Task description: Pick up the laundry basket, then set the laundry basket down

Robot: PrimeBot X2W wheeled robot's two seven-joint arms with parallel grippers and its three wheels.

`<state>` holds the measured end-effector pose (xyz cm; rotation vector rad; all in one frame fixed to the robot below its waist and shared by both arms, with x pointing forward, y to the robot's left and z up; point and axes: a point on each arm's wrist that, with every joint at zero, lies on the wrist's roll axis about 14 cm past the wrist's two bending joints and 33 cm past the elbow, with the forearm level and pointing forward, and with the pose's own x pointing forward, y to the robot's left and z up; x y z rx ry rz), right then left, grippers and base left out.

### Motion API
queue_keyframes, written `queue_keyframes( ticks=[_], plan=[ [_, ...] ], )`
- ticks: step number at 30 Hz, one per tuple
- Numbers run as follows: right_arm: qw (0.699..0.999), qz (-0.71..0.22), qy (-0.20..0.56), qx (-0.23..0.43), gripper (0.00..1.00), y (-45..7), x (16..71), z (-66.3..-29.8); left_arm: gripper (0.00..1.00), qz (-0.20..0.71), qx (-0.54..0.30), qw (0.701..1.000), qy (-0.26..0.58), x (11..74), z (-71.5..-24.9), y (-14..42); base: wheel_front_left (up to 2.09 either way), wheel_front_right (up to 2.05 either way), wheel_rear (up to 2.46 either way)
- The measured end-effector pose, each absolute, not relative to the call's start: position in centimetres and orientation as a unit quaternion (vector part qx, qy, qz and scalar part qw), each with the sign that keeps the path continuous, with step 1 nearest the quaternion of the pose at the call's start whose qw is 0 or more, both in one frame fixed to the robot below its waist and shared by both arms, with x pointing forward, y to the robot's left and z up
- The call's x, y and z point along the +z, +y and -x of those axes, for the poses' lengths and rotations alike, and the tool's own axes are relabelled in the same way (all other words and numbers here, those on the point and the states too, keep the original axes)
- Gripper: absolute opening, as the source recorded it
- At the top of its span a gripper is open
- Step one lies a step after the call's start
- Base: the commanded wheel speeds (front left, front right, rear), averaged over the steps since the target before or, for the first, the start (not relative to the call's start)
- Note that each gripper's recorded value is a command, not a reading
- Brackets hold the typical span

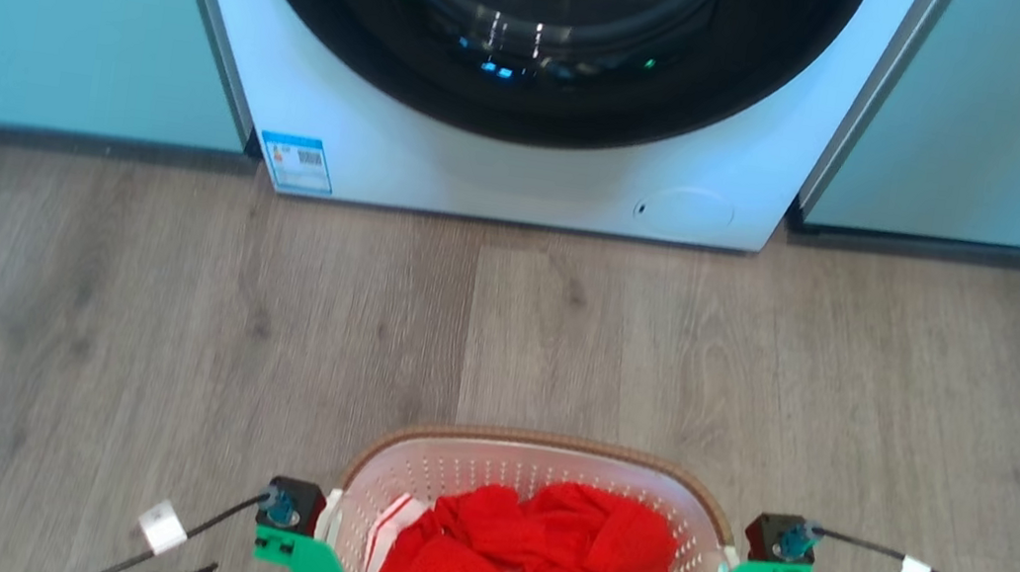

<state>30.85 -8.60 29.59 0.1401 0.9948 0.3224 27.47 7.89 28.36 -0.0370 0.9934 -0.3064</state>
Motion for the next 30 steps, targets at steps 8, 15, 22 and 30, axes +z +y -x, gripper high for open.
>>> queue_keyframes(
  ticks=[8,15,22,30],
  plan=[
    [0.867,-0.073,0.47,0.149,0.0,-8.8,30.1,-29.6,0.0,0.012,-0.151,0.87,0.469,28.8,-26.8,7.7,0.0,0.0,0.0],
    [0.867,-0.074,0.47,0.149,0.0,-8.8,30.2,-29.5,0.0,0.009,-0.153,0.869,0.471,28.8,-26.7,7.7,0.0,0.0,0.0],
    [0.864,-0.071,0.474,0.152,0.0,-8.8,30.0,-29.3,0.0,0.009,-0.152,0.867,0.474,28.7,-26.6,7.8,0.0,0.0,0.0],
    [0.864,-0.073,0.475,0.151,0.0,-8.7,29.9,-29.3,0.0,0.008,-0.152,0.866,0.477,28.5,-26.5,7.8,0.0,0.0,0.0]
  ],
)
